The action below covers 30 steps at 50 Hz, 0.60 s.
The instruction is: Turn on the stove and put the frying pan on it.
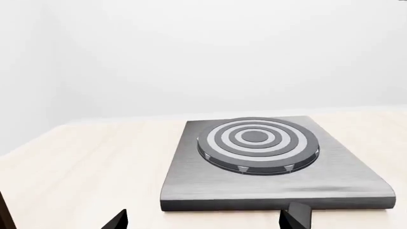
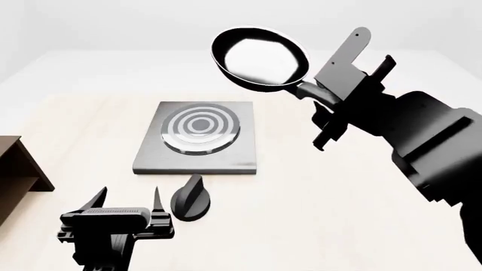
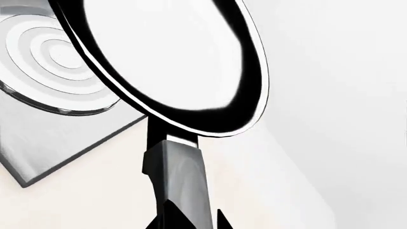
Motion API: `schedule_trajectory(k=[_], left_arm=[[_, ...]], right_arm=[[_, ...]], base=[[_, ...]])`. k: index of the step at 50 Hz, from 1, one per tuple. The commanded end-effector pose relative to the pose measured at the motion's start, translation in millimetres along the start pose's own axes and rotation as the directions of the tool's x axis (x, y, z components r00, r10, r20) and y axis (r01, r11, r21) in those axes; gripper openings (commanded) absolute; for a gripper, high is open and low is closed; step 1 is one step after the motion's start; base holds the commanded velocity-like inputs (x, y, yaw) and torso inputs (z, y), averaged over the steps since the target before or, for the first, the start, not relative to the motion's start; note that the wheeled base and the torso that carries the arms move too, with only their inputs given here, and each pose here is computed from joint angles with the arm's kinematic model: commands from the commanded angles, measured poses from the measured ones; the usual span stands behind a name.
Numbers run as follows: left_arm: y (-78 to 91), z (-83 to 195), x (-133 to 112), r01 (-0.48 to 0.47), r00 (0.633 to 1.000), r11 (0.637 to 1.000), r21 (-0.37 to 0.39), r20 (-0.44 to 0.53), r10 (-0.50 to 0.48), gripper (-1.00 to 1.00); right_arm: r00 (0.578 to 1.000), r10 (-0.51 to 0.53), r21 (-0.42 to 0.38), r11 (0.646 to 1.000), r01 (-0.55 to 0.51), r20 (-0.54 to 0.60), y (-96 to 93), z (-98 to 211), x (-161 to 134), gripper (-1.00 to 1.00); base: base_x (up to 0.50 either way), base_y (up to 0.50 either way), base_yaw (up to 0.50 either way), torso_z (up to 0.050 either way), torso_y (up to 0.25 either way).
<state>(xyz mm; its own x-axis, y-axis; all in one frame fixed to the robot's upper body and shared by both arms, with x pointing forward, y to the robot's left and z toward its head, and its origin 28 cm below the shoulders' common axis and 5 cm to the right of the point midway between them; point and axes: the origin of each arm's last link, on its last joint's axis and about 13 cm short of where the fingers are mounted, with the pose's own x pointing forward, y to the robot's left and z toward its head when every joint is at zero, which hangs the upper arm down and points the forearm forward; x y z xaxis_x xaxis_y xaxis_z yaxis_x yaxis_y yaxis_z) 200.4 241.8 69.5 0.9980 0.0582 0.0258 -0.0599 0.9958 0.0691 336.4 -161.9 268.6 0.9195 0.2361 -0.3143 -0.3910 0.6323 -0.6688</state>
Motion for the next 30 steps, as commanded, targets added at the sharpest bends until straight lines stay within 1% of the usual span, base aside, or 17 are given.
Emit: schedule_trajectory(k=[1, 3, 8, 13, 21, 24, 27, 30], left_arm=[[-0.5, -0.2, 0.1, 0.001, 1.0, 1.0, 0.005, 0.004, -0.001, 1.0], [-0.8, -0.4, -0.1, 0.003, 1.0, 1.0, 0.008, 0.004, -0.003, 1.0], [0.1, 1.2, -0.1, 0.002, 1.0, 1.0, 0.007, 0.006, -0.002, 1.0], [-0.8, 0.0, -0.5, 0.009, 1.0, 1.0, 0.003, 0.005, -0.009, 1.0], [-1.4, -1.0, 0.0, 0.006, 1.0, 1.0, 0.003, 0.002, -0.006, 1.0], [-1.3, -1.0, 0.0, 0.002, 1.0, 1.0, 0.008, 0.004, -0.002, 1.0], [-2.4, -1.2, 0.8, 0.003, 1.0, 0.999, 0.047, 0.008, -0.004, 1.0], [-3.3, -1.2, 0.3, 0.009, 1.0, 0.999, 0.047, 0.007, -0.009, 1.0]], right_arm=[[0.99, -0.121, -0.001, 0.993, 0.121, 0.075, -5.4, 23.6, 14.1, -1.0], [0.989, -0.125, -0.003, 0.992, 0.125, 0.077, -3.1, 25.0, 17.1, -1.0], [0.989, -0.117, 0.041, 0.993, 0.113, 0.087, 4.2, 27.4, 26.0, -1.0], [0.991, -0.11, 0.035, 0.994, 0.107, 0.075, 13.9, 29.2, 34.0, -1.0], [0.99, -0.132, 0.052, 0.99, 0.129, 0.058, 21.2, 37.4, 44.5, -1.0], [0.99, -0.13, 0.058, 0.99, 0.127, 0.056, 22.8, 40.4, 47.3, -1.0], [0.99, -0.129, 0.073, 0.99, 0.124, 0.06, 25.6, 45.3, 51.0, -1.0], [0.989, -0.132, 0.084, 0.988, 0.127, 0.068, 28.1, 51.2, 52.3, -1.0]], base=[[0.0, 0.0, 0.0, 0.0, 0.0], [0.0, 0.0, 0.0, 0.0, 0.005], [0.0, 0.0, 0.0, 0.004, 0.0], [0.0, 0.0, 0.0, 0.0, 0.002], [0.0, 0.0, 0.0, 0.0, 0.003], [0.0, 0.0, 0.0, 0.0, 0.0], [0.0, 0.0, 0.0, 0.0, 0.003], [0.0, 0.0, 0.0, 0.0, 0.0]])
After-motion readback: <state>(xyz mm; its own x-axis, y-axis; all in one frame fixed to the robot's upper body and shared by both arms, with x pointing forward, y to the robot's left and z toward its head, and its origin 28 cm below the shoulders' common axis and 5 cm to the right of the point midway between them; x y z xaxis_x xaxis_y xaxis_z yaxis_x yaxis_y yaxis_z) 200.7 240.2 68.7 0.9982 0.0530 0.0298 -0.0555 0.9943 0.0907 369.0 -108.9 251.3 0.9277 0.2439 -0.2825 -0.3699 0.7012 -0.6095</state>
